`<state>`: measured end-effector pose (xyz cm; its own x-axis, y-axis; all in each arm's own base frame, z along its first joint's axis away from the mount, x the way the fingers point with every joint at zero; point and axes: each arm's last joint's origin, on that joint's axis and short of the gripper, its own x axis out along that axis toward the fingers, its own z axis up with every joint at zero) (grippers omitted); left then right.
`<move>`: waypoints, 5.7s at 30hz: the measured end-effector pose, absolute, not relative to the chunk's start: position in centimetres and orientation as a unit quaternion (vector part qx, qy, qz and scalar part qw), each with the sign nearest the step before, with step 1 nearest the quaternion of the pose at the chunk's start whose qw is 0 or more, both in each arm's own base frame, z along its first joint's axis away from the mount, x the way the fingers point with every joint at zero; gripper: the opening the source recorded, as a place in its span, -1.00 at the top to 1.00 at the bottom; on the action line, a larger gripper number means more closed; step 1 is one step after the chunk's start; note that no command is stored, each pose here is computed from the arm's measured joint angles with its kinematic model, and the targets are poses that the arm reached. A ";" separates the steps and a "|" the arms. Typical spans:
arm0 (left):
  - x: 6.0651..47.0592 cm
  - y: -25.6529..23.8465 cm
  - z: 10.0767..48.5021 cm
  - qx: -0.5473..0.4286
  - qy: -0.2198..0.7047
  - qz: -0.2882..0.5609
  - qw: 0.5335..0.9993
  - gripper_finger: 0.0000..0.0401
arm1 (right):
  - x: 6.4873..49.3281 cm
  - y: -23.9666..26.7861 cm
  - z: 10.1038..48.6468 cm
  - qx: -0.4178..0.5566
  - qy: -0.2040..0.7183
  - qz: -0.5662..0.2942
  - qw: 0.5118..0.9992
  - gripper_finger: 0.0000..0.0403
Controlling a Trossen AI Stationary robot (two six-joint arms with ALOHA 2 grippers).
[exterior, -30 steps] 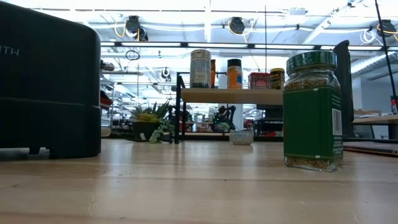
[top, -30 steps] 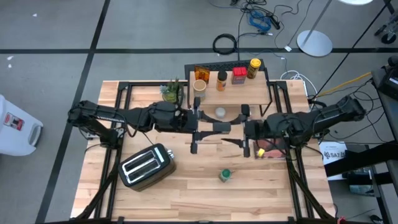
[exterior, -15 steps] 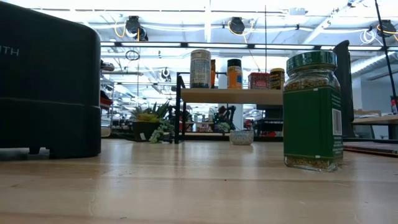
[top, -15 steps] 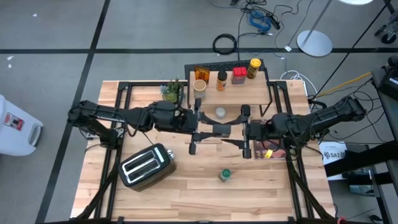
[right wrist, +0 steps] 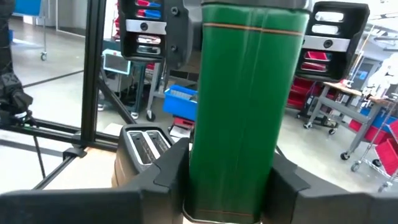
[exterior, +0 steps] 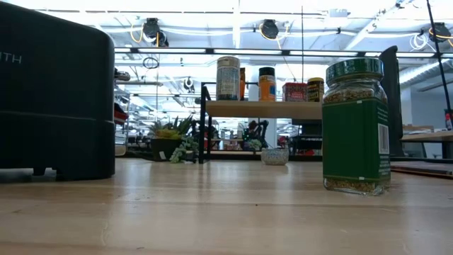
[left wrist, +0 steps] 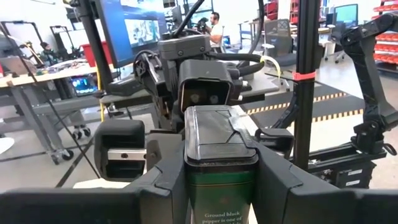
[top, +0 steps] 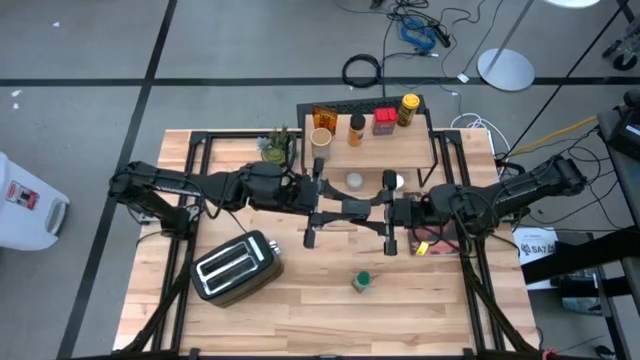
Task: Shelf spices
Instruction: Put the black seasoning can on the shelf
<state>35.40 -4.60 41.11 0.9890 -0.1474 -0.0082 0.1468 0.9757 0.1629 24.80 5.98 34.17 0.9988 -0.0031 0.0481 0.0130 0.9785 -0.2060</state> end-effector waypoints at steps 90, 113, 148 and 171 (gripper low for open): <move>35.0 -3.9 39.3 0.081 0.411 -0.060 0.906 -0.46 | 32.8 5.4 24.7 -0.036 0.111 0.001 0.993 0.46; 36.9 -4.1 37.7 0.084 0.430 -0.063 0.897 -0.45 | 33.0 5.5 25.1 -0.049 0.129 0.015 0.990 0.46; 36.5 -4.0 38.1 0.105 0.435 -0.064 0.892 0.30 | 33.0 5.2 25.1 -0.052 0.127 -0.024 0.990 0.45; 36.6 -2.8 41.1 0.141 0.379 -0.034 0.914 0.31 | 30.1 4.7 27.4 -0.021 0.159 -0.080 0.984 0.00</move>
